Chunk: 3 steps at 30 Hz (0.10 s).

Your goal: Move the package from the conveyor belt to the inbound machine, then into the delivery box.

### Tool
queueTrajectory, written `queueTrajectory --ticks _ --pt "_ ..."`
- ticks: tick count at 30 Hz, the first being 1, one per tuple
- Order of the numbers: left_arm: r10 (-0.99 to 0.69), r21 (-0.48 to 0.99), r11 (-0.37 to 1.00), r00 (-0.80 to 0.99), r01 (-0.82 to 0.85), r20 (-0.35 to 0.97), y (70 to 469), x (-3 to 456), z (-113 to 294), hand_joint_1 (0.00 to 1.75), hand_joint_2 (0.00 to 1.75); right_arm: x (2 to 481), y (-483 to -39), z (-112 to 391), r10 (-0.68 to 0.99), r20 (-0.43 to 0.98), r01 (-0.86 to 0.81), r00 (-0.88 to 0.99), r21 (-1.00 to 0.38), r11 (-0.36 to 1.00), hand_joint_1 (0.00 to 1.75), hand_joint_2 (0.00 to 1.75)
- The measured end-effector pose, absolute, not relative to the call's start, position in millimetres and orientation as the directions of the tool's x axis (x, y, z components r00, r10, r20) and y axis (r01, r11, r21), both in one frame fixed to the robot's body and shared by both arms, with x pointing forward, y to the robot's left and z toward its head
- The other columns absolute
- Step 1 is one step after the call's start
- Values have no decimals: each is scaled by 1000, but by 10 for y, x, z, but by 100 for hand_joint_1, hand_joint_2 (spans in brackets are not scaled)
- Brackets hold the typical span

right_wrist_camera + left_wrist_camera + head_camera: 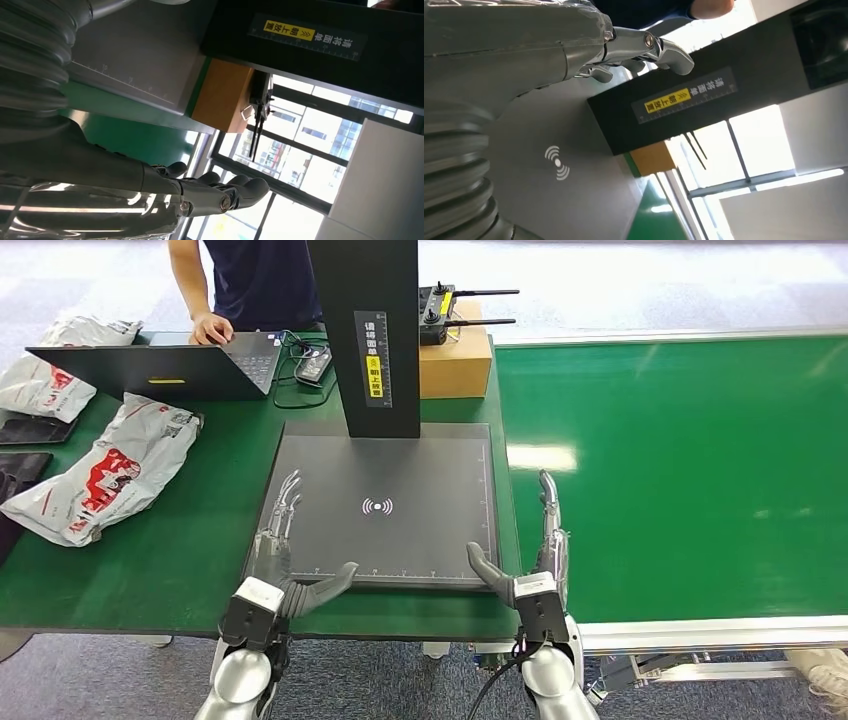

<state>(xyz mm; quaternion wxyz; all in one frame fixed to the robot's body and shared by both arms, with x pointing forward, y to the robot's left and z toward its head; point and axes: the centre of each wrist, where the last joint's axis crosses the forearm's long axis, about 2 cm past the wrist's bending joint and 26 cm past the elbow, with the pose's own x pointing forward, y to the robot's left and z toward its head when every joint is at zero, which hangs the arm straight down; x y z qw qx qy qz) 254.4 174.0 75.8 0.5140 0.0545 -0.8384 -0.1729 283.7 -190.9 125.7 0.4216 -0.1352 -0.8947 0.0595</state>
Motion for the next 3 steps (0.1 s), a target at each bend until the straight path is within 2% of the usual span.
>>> queueTrajectory --ticks 3 --pt "-235 319 942 -471 106 850 1687 2518 774 0 175 2833 -1888 1264 296 732 190 -614 -227 955 0 175"
